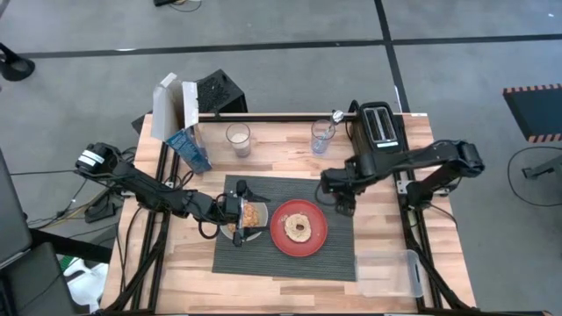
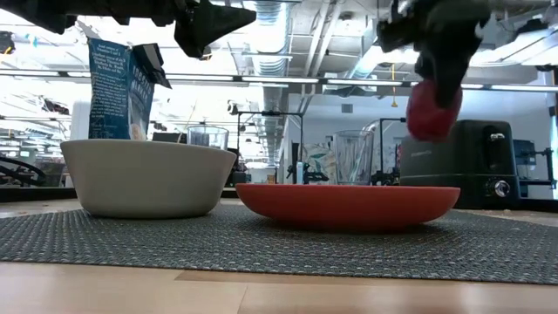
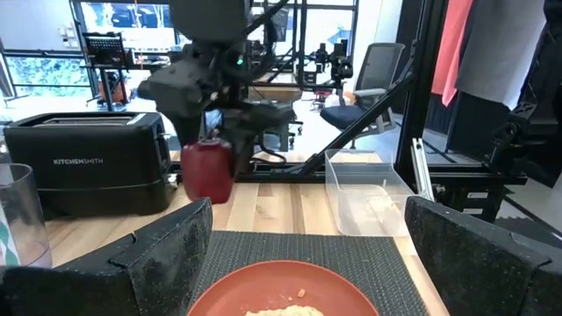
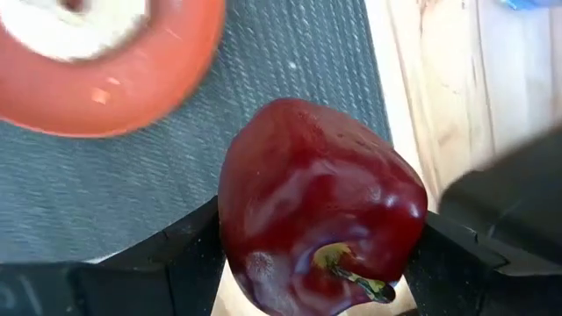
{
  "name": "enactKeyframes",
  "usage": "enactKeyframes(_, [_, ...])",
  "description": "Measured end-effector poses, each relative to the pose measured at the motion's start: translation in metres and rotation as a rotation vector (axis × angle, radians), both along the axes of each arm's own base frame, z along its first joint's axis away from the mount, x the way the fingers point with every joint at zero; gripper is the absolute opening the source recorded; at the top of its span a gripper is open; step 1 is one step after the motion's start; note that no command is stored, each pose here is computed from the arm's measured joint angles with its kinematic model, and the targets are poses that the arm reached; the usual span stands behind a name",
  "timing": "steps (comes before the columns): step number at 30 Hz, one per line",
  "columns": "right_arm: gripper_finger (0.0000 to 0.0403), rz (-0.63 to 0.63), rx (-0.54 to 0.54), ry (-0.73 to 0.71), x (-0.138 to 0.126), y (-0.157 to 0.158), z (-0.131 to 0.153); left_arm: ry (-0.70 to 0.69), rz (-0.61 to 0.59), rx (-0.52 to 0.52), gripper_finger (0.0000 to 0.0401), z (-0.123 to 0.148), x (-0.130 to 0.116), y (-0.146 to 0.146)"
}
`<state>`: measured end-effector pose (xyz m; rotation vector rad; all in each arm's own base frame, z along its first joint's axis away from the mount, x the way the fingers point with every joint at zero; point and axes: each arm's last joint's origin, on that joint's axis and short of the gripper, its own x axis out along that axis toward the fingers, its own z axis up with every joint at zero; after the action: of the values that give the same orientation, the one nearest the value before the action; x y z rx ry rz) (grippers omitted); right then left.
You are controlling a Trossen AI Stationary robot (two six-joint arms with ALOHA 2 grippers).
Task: Arrange a breakfast setting
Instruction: Put the apple on the top right side of the table mat
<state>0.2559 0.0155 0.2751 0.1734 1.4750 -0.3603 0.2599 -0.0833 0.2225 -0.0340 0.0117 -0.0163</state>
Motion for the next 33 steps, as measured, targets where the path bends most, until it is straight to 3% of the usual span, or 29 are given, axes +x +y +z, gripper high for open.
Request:
enactKeyframes(22, [0.0311, -0.087, 0.004, 0.038, -0.008, -0.04, -0.052, 0.008, 0.0, 0.002, 0.0364, -0.001, 0.0, 0.0])
enactKeyframes(33, [0.0311, -0.092, 0.021, 0.04, -0.012, -0.042, -0.07, 0.009, 0.0, 0.003, 0.0364, -0.001, 0.0, 0.0])
